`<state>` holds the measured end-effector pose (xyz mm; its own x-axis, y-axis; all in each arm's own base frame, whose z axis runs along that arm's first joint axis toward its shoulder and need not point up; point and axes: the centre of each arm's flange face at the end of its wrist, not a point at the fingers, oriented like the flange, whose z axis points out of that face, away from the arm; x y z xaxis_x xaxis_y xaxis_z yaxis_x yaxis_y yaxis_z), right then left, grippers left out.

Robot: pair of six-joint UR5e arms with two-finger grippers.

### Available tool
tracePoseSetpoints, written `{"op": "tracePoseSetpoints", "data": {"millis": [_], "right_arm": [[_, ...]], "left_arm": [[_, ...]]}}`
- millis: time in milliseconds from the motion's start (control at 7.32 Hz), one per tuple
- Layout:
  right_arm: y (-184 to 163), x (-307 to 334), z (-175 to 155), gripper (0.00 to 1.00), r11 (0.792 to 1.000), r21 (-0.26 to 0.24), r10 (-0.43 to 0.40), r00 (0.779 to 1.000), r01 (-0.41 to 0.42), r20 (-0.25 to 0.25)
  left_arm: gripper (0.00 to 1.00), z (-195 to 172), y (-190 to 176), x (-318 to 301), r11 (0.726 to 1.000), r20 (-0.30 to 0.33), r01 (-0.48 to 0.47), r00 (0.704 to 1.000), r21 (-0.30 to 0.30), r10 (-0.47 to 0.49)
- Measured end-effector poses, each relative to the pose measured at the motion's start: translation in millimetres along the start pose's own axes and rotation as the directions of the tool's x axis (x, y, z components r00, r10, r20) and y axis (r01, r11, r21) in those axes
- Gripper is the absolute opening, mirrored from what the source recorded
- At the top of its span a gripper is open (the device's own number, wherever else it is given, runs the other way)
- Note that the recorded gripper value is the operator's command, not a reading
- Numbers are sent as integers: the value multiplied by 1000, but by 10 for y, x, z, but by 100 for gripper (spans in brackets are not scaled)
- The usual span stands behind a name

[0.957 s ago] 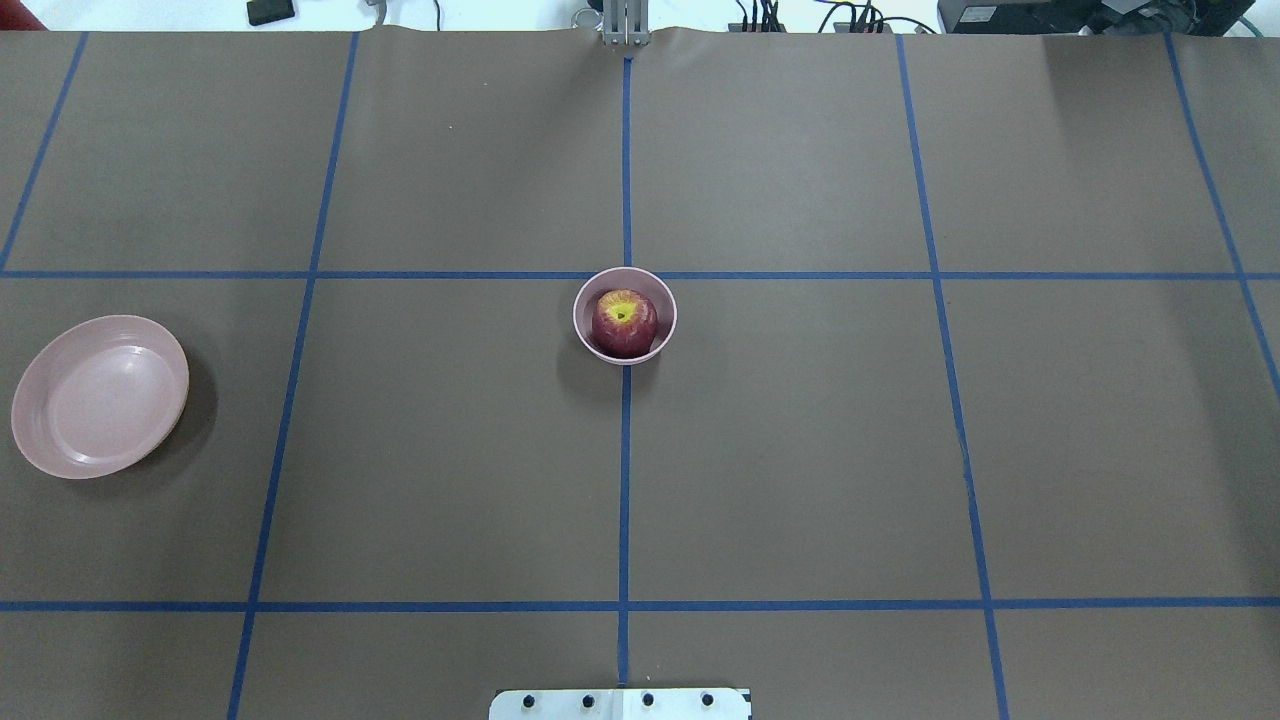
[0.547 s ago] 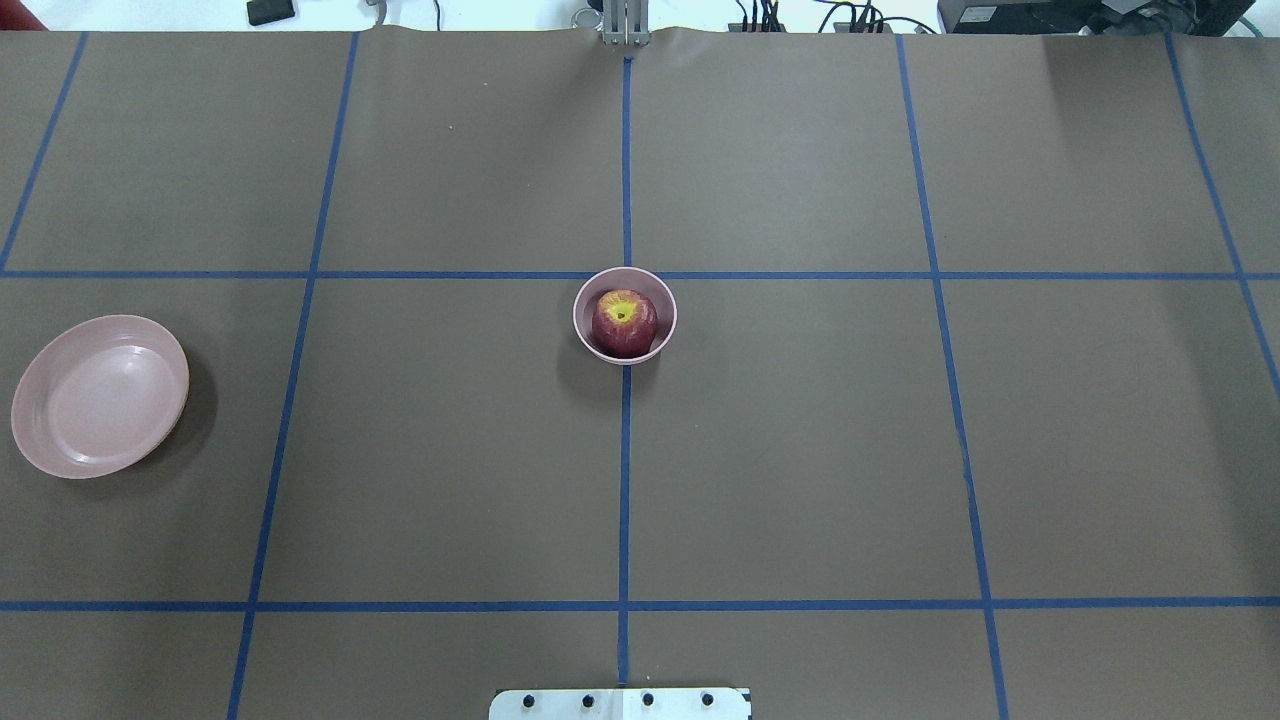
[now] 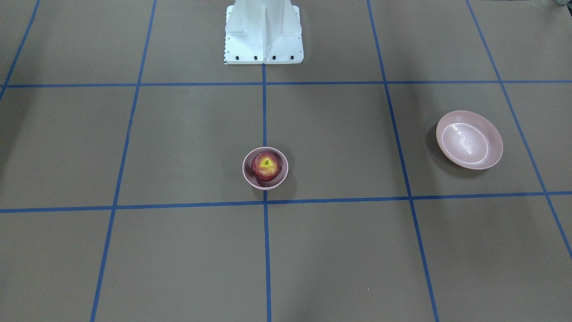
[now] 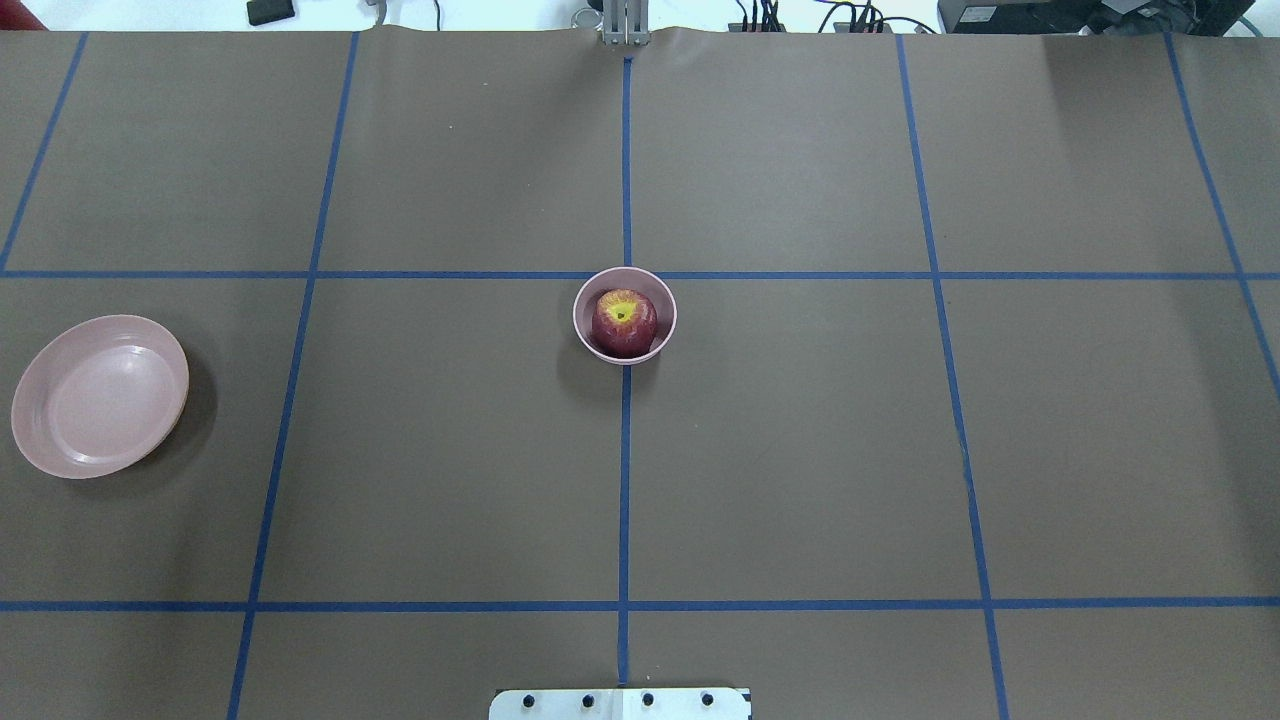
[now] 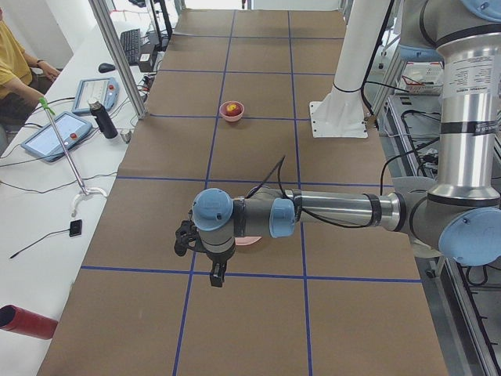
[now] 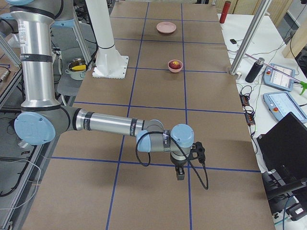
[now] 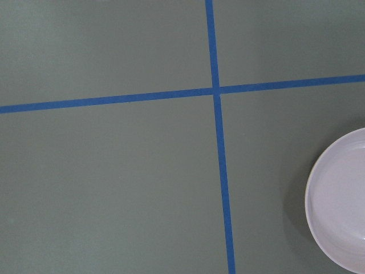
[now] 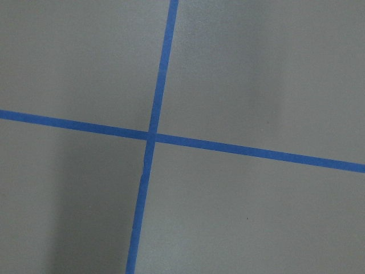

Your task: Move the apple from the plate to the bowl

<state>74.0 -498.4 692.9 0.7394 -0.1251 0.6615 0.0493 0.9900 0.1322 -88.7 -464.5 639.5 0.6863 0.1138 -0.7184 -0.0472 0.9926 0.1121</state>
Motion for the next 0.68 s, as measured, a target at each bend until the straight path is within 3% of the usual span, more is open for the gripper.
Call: {"op": "tracePoseSetpoints", "data": {"millis": [683], "right_arm": [[159, -110, -169, 100, 998, -35, 46, 999, -46, 7]], "left_arm": [[98, -8, 2, 4, 1000, 1, -8, 1000, 9, 8]]}}
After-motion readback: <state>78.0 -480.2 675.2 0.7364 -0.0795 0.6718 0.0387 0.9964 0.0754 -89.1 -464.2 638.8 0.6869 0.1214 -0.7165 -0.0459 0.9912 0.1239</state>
